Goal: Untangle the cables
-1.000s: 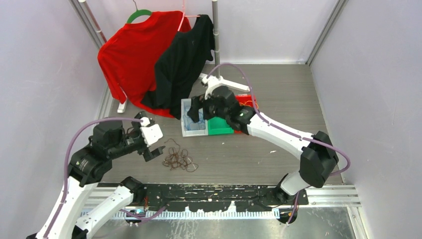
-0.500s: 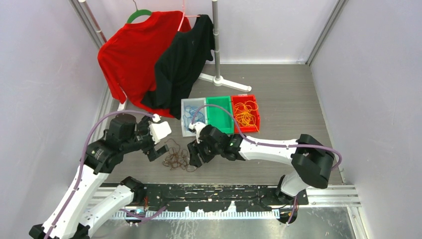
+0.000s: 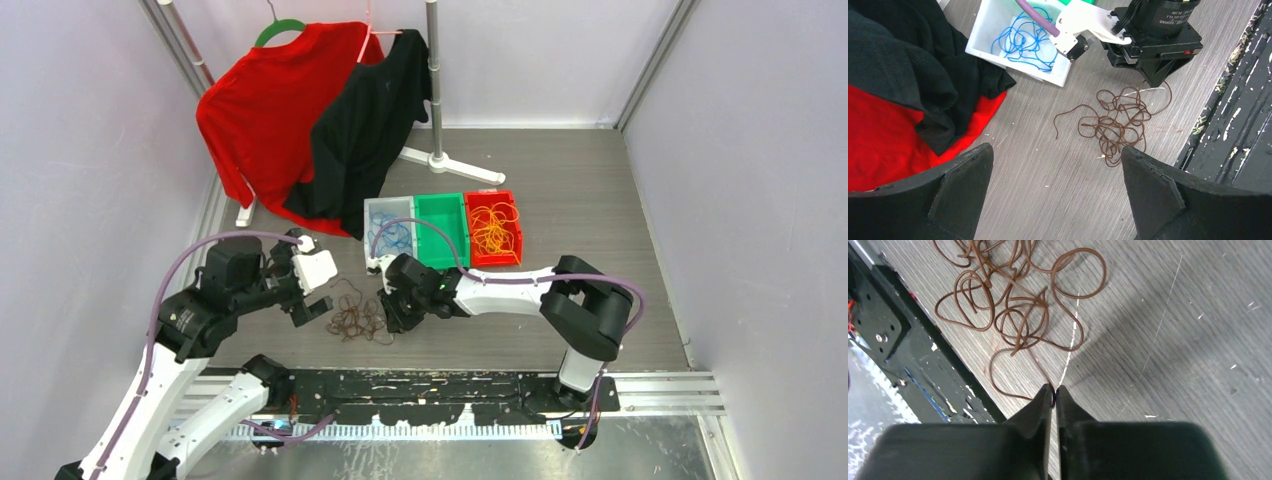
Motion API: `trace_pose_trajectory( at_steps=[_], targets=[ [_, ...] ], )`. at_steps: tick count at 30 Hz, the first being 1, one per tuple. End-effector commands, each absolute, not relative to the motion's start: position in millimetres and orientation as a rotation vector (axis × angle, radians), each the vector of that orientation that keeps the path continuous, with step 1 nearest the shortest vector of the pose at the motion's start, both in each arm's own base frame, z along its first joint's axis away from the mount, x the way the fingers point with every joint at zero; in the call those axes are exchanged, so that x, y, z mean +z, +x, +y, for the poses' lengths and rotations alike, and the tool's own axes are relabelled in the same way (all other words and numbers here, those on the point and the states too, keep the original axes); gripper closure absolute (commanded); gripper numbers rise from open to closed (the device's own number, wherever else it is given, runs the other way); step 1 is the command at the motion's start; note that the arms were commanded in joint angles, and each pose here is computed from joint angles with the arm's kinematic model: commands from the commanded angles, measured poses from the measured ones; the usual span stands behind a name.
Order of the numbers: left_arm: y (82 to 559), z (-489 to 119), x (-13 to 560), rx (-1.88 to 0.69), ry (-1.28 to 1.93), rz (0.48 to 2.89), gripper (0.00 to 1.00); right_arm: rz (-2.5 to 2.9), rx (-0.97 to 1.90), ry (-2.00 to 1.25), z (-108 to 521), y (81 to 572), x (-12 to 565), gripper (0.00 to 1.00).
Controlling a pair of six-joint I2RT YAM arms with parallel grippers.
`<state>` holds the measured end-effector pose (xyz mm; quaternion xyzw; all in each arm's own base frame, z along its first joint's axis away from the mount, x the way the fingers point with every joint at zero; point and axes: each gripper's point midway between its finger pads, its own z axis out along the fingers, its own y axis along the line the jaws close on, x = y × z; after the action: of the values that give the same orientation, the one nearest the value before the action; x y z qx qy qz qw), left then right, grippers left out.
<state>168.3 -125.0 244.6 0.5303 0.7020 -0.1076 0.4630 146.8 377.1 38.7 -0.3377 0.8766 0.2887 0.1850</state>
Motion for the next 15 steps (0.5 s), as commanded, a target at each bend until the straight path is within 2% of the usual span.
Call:
trace_pose_trajectory(
  at_steps=[1, 3, 9, 15],
  targets=[
    [166.0, -125.9, 258.3, -0.263, 1.309, 1.676, 0.02, 2.346, 0.912, -0.958, 396.7, 151.1, 77.8, 0.95],
    [163.7, -126.1, 255.1, -0.273, 1.317, 1.679, 0.03, 2.306, 0.937, -0.927, 393.5, 150.9, 94.2, 0.99],
    [154.5, -131.5, 250.1, -0.308, 1.345, 1.604, 0.04, 2.124, 1.067, -0.878, 377.5, 139.6, 188.5, 0.99],
    [141.7, -151.0, 259.1, -0.469, 1.322, 1.548, 0.06, 1.974, 1.214, -0.922, 374.6, 121.8, 275.1, 0.99]
  ],
)
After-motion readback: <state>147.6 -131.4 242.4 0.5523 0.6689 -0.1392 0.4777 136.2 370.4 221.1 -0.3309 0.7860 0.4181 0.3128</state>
